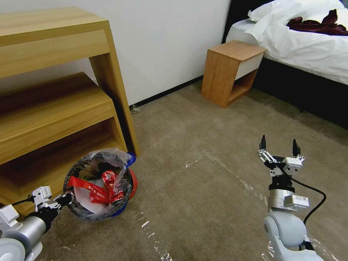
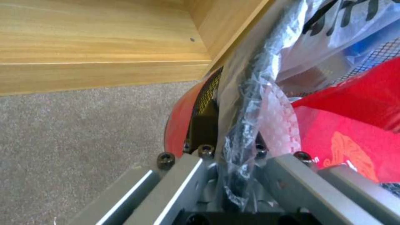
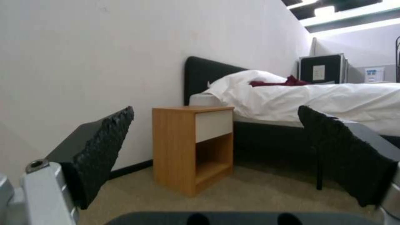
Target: Pick up the trash bin and place the garbage on the floor into it.
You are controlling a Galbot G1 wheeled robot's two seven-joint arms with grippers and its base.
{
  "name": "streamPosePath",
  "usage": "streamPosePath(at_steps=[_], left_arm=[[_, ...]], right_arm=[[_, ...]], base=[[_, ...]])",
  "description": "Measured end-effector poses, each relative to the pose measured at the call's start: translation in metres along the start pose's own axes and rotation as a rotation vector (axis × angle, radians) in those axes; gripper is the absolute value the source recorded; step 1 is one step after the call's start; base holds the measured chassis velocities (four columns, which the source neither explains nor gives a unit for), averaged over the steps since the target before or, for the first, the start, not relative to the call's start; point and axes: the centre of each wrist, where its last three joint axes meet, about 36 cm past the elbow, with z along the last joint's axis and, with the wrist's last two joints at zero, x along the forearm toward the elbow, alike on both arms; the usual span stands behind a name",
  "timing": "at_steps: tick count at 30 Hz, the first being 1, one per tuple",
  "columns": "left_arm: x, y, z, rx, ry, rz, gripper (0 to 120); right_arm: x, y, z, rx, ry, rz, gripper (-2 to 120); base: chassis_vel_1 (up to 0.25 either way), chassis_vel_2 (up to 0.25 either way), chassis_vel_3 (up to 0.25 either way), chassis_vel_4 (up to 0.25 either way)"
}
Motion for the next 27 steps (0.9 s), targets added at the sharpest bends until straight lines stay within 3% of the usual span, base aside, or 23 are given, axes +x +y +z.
streamPosePath(at_steps=[27], left_arm=[[-0.0012, -0.0011, -0.0085, -0.006, -0.014, 0.006, 0]], right_arm=[[-0.0025, 0.0008, 0.0005, 0.015, 0.014, 0.0, 100]], base=[[0.0, 0.0, 0.0, 0.0]])
